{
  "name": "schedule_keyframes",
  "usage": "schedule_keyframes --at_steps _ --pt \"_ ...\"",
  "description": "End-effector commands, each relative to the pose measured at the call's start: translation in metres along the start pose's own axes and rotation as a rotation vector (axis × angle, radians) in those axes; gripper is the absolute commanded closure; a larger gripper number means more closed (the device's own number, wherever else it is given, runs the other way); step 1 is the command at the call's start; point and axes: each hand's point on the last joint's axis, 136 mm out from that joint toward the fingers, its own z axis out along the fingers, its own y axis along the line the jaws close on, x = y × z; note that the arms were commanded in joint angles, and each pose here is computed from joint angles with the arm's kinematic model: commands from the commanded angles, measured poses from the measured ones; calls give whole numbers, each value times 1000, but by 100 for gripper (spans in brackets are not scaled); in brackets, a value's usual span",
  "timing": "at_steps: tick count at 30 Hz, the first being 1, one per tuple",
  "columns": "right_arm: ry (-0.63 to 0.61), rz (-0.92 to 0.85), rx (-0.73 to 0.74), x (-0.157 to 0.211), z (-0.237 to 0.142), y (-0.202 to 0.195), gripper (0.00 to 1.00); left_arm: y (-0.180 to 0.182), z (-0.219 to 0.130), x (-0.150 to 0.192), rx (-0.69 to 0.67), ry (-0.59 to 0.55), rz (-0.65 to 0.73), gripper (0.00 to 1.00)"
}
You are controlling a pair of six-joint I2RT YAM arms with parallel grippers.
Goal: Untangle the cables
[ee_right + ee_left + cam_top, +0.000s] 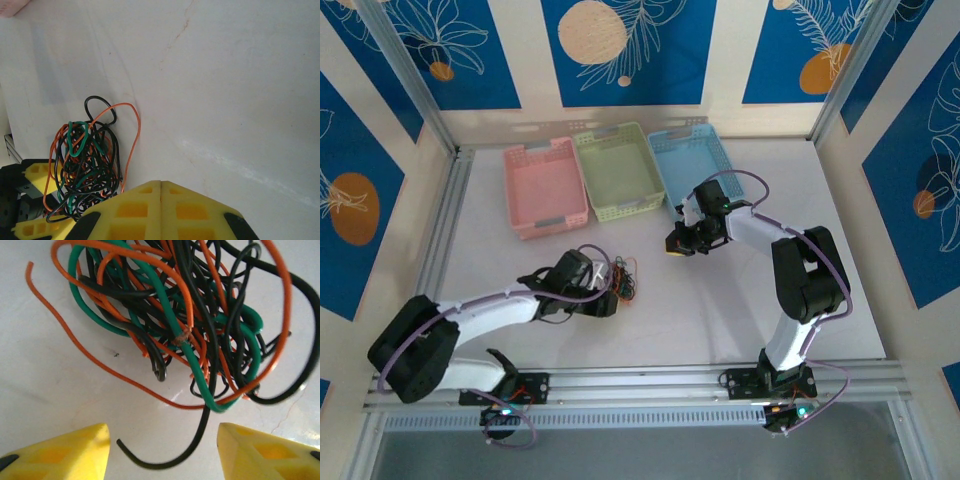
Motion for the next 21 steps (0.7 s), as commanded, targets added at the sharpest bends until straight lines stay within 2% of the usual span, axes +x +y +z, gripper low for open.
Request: schedule_keyframes --at_steps 1,7,9,12,15,21 --pt "15 -10 -19 4 -2 8 98 -18 1 -11 51 -6 42 47" --pt "14 -12 -19 3 -2 8 98 -22 4 -10 57 7 59 66" --pt "16 -13 -16 4 -2 8 98 -24 2 -10 62 1 66 81" --pt "16 -11 -17 4 -2 8 98 -28 -1 -11 70 -5 76 93" --pt "14 -13 -14 4 -2 8 98 -34 -5 -13 88 -12 90 100" --pt "-6 -23 -18 5 -6 9 100 -54 -20 -23 143 -34 158 100"
